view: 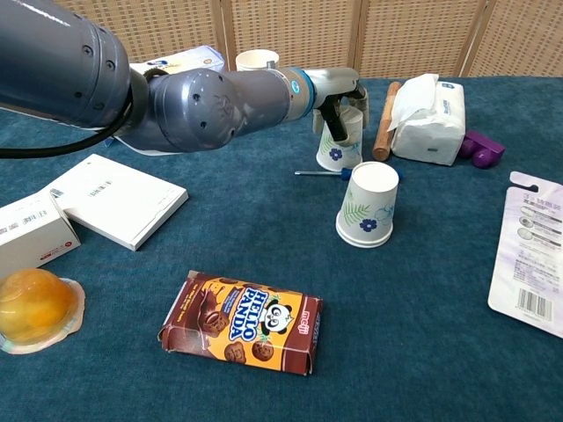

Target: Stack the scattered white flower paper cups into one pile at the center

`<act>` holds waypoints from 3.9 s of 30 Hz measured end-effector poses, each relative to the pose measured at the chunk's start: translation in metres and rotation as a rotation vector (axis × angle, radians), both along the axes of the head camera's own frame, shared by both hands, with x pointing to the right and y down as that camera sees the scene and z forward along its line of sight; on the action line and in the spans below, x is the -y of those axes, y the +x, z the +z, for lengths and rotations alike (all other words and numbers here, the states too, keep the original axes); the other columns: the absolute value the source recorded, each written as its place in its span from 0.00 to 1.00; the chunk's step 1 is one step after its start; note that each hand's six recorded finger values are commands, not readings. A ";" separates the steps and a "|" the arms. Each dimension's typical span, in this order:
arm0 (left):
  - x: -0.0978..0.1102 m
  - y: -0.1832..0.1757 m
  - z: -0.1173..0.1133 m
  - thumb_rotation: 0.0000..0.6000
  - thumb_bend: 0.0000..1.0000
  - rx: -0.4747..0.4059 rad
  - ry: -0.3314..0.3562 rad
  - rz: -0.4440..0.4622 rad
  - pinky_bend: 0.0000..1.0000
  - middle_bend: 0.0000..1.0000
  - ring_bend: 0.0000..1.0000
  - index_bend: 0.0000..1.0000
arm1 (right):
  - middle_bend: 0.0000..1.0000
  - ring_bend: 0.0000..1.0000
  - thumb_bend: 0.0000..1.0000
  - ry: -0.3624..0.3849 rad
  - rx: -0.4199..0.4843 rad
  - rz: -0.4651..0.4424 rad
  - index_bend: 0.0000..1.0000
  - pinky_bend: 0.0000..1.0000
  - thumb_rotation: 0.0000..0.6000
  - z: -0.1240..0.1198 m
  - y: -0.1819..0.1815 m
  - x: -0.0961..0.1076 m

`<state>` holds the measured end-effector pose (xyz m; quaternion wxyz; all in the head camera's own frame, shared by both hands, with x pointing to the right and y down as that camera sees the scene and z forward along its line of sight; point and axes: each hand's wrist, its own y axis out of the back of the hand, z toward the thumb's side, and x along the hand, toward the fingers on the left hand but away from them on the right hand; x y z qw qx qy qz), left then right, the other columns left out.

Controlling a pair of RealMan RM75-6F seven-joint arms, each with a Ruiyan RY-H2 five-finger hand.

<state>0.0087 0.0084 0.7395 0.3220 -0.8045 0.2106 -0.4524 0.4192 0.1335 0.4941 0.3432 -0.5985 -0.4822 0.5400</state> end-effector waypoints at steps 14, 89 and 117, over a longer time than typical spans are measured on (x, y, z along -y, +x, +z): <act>-0.002 -0.012 -0.041 1.00 0.43 -0.146 0.018 0.022 0.50 0.22 0.33 0.34 | 0.12 0.00 0.37 0.001 0.006 -0.012 0.03 0.43 1.00 -0.002 -0.005 0.000; -0.081 -0.134 -0.145 1.00 0.43 -0.143 0.023 0.088 0.07 0.00 0.00 0.00 | 0.12 0.00 0.37 -0.008 -0.007 -0.034 0.01 0.43 1.00 0.003 -0.002 -0.006; -0.205 -0.393 -0.226 1.00 0.43 0.028 0.222 -0.476 0.07 0.00 0.00 0.00 | 0.11 0.00 0.37 -0.064 -0.142 -0.047 0.01 0.35 1.00 0.020 -0.003 -0.017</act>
